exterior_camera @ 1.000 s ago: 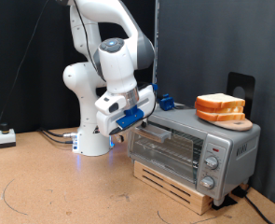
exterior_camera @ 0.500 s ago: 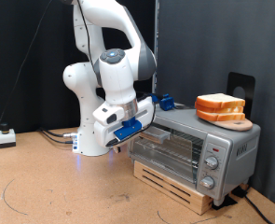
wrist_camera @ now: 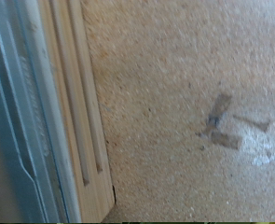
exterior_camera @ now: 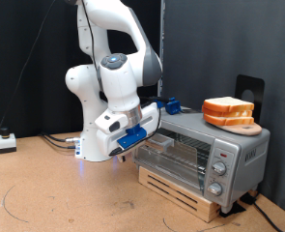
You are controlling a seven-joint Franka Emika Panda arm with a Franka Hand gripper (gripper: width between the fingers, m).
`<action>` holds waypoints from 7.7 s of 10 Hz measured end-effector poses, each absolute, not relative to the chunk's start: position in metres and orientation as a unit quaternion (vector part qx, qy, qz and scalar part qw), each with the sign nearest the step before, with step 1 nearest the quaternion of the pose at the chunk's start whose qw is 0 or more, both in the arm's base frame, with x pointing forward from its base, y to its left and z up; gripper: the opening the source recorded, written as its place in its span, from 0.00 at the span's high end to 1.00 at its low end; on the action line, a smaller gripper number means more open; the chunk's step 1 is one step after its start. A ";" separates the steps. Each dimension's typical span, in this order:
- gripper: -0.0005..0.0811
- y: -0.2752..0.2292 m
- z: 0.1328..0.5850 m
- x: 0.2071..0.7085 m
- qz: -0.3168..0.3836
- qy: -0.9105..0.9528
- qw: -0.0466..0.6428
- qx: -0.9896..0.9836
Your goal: Make a piece of toast with the oven
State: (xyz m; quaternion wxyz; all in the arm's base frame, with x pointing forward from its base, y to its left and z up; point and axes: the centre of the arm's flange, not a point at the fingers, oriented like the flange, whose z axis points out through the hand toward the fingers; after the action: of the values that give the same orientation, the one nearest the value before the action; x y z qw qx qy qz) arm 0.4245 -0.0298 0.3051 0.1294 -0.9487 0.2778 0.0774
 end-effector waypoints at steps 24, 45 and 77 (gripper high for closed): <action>0.00 -0.105 0.192 0.489 0.073 0.378 0.033 -0.922; 0.00 -0.160 0.330 0.419 0.140 0.178 0.298 -0.927; 0.00 0.053 0.548 0.283 -0.046 -0.442 0.329 -0.834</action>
State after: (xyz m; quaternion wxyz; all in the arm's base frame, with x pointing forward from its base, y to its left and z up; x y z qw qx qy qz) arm 0.2831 0.0530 0.5484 0.3286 -0.8336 -0.4415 -0.0463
